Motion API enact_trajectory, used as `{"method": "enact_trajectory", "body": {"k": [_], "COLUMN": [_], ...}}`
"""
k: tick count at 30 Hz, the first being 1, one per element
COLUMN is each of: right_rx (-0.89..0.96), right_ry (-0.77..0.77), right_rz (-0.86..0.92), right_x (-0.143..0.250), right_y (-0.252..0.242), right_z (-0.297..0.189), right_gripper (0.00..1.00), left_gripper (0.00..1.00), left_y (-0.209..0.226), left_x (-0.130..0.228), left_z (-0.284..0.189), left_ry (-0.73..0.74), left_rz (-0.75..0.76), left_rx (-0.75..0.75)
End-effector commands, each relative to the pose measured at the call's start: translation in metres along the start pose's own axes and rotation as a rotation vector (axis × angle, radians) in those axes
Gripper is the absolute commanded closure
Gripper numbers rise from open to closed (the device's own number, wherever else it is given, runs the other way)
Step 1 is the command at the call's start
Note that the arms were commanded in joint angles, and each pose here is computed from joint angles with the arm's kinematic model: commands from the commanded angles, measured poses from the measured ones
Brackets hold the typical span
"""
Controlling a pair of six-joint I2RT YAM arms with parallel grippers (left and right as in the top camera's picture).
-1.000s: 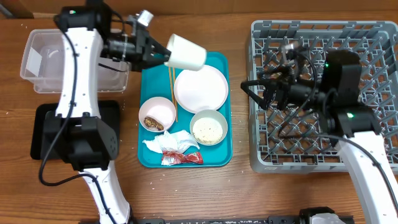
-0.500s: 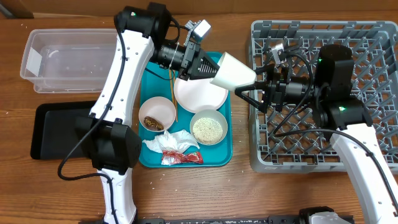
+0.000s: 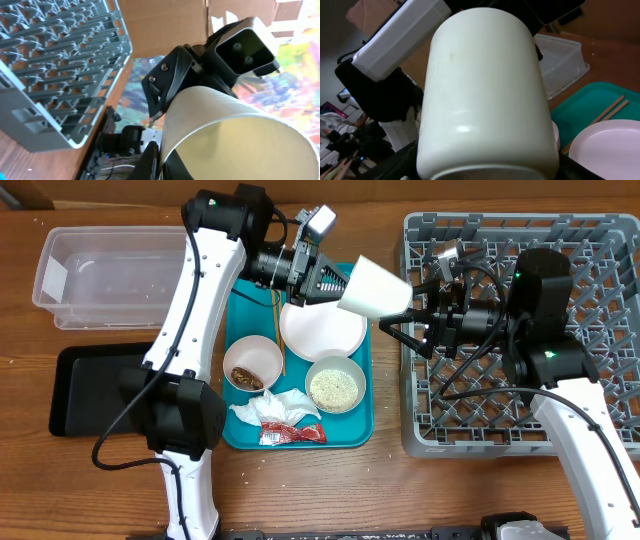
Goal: Sort waste into correct bins and load items into the dishwasher
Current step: 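Lift the white cup and hand it to the right gripper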
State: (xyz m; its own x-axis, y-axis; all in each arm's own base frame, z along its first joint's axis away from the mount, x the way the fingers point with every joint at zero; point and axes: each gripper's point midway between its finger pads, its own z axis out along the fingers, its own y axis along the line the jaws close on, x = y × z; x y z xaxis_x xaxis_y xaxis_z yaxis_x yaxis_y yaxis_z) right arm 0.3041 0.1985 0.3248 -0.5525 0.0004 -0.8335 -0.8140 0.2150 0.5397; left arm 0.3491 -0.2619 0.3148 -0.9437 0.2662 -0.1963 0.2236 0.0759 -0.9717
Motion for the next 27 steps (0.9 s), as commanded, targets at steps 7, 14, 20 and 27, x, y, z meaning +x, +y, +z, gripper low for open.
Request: {"method": "enact_trajectory", "body": {"k": [7, 14, 20, 27], "right_rx": [-0.028, -0.01, -0.011, 0.002], "right_ry": [-0.034, -0.065, -0.067, -0.101], "right_rz": [-0.08, -0.111, -0.117, -0.123], "right_x": [-0.02, -0.031, -0.032, -0.043], "right_y": [0.012, 0.011, 0.012, 0.01], "right_z": [0.0, -0.001, -0.001, -0.009], "right_gripper": [0.27, 0.27, 0.33, 0.32], "left_gripper": [0.96, 0.96, 0.96, 0.96], "left_y": [-0.02, -0.019, -0.017, -0.016], "left_x": [0.006, 0.006, 0.007, 0.007], "left_z": [0.012, 0.013, 0.014, 0.014], "left_ry": [0.019, 0.023, 0.028, 0.03], "left_rz": [0.015, 0.015, 0.015, 0.016], "left_rx": [0.051, 0.048, 0.032, 0.025]}}
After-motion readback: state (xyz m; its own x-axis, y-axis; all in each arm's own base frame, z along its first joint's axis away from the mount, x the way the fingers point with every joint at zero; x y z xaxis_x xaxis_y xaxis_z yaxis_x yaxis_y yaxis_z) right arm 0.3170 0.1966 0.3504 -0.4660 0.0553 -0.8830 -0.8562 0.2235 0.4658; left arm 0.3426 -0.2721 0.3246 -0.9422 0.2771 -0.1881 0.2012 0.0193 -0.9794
